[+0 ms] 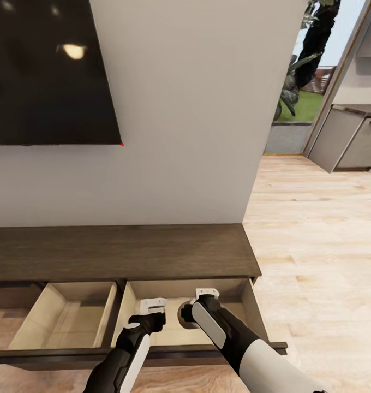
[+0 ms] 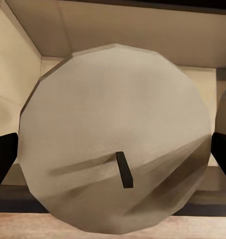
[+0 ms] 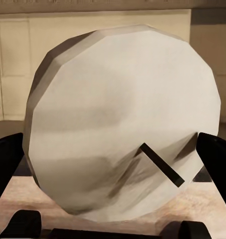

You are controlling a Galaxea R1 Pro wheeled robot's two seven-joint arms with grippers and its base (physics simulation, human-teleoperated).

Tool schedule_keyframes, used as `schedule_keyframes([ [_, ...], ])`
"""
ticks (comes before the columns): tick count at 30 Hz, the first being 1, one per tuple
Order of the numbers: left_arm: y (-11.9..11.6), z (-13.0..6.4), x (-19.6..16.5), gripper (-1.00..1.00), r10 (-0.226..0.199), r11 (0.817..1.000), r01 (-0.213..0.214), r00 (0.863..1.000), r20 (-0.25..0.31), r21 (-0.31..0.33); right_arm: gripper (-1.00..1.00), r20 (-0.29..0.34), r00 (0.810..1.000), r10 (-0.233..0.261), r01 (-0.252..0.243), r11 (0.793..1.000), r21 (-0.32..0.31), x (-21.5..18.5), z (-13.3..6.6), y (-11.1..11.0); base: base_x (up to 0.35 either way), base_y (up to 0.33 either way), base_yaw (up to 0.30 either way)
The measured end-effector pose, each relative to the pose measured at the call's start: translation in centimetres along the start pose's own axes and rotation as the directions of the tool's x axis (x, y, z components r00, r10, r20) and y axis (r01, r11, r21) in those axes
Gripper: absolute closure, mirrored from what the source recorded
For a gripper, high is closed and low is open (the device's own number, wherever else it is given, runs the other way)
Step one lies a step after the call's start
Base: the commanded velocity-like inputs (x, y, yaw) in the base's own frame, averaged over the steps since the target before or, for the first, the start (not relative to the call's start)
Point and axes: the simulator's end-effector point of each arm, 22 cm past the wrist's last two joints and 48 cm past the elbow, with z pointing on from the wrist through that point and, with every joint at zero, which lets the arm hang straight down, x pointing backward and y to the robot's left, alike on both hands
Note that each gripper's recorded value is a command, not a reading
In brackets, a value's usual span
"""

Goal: Place each of the two pumpkins and all three candles from the living room inside a cabinet in the living room (use any cabinet), then make sure every cabinet is closed, and position the cauldron so it is next to a table in the living room.

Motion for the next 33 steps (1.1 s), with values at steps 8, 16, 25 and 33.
schedule_keyframes([
  [8,0.1,1.1,0.8,1.00,-0.001,1.000,0.001,1.000,0.003,-0.001,1.00,0.018,1.000,0.002,-0.002,1.000,0.004,0.2,1.3,-0.1,0.000,0.000,0.000],
  [16,0.3,2.3,1.6,1.00,-0.002,1.000,0.002,1.000,0.005,-0.002,1.00,0.040,0.999,0.006,-0.006,1.000,0.009,0.5,2.7,-0.2,0.000,0.000,0.000],
  [25,0.3,3.2,2.0,1.00,0.003,1.000,-0.003,1.000,0.000,0.003,1.00,0.056,0.998,-0.024,0.021,0.998,0.054,1.2,4.2,-0.8,0.000,0.000,0.000],
  [33,0.3,4.2,2.8,1.00,0.006,1.000,-0.006,1.000,-0.009,0.006,1.00,0.058,0.998,-0.024,0.021,0.998,0.055,1.9,5.7,-0.9,0.000,0.000,0.000],
])
